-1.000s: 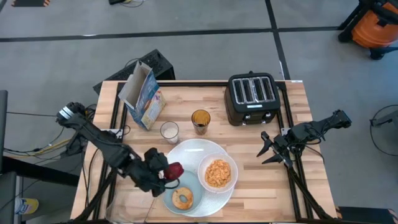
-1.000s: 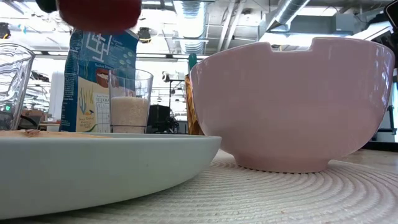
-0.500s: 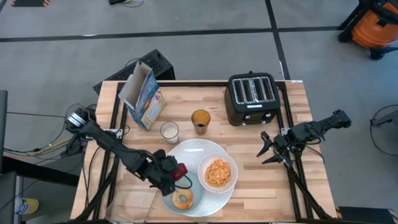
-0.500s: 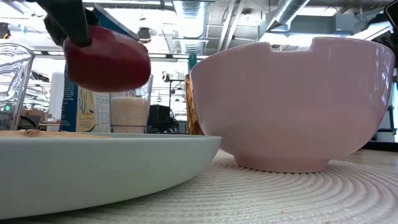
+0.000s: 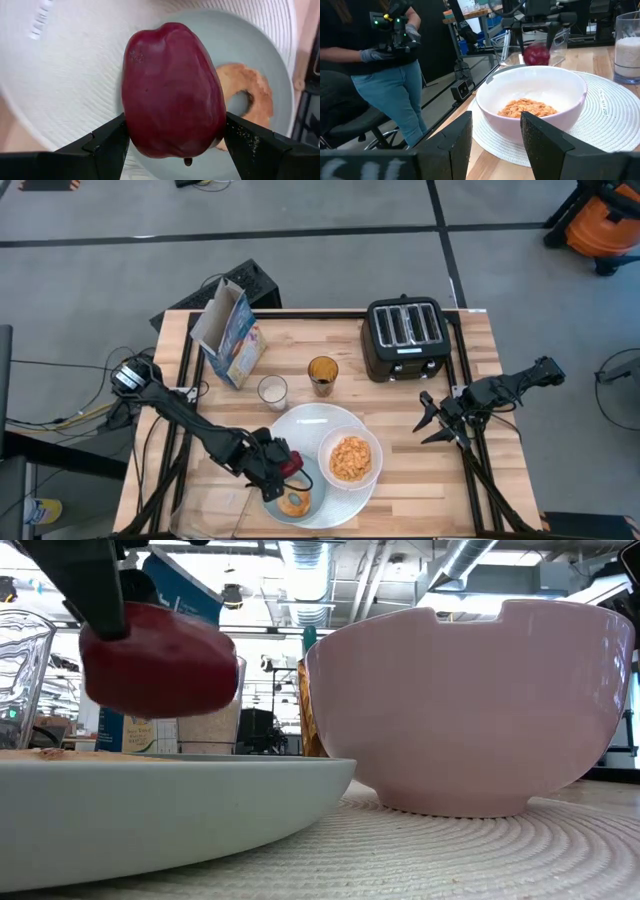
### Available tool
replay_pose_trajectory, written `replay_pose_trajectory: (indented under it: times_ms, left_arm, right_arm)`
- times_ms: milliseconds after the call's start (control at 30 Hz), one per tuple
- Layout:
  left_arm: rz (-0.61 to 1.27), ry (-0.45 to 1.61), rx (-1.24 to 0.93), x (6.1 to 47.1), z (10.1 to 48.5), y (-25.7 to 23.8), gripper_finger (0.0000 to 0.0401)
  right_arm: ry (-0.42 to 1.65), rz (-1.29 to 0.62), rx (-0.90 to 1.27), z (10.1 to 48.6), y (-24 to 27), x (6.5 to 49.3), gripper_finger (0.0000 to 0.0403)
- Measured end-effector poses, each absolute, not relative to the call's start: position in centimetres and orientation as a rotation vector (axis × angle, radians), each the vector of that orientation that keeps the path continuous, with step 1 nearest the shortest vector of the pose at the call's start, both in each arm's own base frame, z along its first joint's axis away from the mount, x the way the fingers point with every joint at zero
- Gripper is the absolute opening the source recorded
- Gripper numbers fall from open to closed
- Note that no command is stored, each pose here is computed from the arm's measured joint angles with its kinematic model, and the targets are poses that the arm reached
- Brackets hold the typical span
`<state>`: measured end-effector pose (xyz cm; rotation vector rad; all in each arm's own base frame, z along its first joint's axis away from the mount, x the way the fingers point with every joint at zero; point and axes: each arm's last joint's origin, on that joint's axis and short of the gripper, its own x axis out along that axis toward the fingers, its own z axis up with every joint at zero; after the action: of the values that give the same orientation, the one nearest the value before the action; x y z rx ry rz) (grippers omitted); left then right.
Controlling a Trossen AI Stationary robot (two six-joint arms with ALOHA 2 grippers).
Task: Arrange a breakfast setting
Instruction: Put the red apple on the blue plate
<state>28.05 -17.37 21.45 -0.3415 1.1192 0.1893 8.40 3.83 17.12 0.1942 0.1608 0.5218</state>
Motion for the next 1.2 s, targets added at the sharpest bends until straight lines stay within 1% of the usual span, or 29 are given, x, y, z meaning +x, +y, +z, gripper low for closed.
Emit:
replay_pose_trajectory:
  times_ms: [533, 833, 1200]
  left_arm:
    - [0.189, 1.176, -0.358, 28.8, 19.4, -17.9, 0.0281]
    - [0.181, 1.164, -0.384, 29.1, 19.3, -18.0, 0.0283]
    - [0.190, 1.167, -0.388, 29.1, 19.3, -17.9, 0.0315]
  right_arm:
    - [0.158, 0.522, 0.193, 17.1, 3.8, 8.4, 0.0192]
    - [0.157, 0.522, 0.194, 17.2, 3.8, 8.4, 0.0192]
    - [0.157, 0.522, 0.194, 17.2, 3.8, 8.4, 0.0192]
